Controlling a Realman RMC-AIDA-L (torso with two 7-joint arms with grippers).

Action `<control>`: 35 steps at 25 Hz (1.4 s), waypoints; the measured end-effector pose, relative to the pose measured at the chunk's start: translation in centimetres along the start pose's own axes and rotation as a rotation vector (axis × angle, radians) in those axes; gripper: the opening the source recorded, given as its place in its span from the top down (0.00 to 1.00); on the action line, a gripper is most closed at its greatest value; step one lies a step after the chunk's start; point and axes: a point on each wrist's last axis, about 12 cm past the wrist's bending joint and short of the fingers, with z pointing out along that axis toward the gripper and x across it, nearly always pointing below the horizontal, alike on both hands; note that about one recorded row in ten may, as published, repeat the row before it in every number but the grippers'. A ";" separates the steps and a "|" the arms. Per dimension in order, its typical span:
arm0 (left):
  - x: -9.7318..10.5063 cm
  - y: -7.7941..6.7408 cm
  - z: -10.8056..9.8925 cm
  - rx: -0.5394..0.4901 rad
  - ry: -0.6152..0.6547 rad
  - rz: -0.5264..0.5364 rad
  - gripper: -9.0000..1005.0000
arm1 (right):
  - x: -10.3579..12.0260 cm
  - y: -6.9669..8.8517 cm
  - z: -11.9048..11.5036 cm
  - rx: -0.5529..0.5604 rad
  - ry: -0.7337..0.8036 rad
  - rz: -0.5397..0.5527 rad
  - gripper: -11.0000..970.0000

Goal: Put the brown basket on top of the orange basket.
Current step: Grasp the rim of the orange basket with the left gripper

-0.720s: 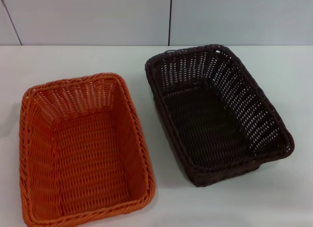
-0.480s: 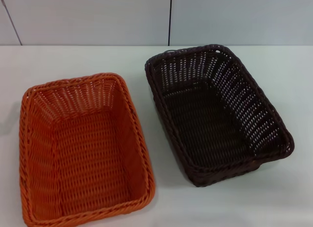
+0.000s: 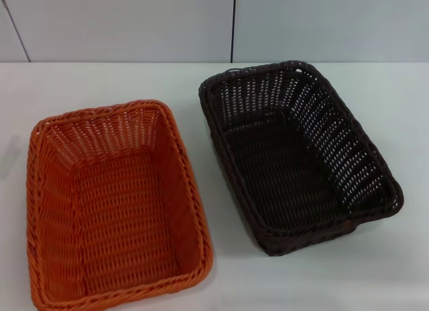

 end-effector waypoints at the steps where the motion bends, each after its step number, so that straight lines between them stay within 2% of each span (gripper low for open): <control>1: 0.0 0.0 0.1 0.000 -0.002 0.000 0.21 | 0.0 0.0 0.0 0.000 0.000 0.000 0.26; 12: -0.2 -0.4 1.0 0.016 -0.019 -0.005 0.21 | 0.1 0.1 0.0 -0.001 0.005 0.005 0.26; 22: -0.9 0.2 0.7 -0.020 -0.085 -0.043 0.21 | 0.1 0.4 -0.1 -0.012 0.005 0.011 0.26; 29: -2.1 -0.4 0.2 0.033 -0.235 -0.107 0.21 | 0.0 0.4 -0.1 -0.013 -0.003 0.013 0.26; 32: -2.8 -1.0 0.7 0.090 -0.336 -0.186 0.21 | -0.1 0.5 -0.1 -0.015 -0.005 0.015 0.26; 35: -3.5 -1.2 1.3 0.129 -0.363 -0.248 0.21 | -0.1 0.6 0.0 -0.016 -0.007 0.017 0.26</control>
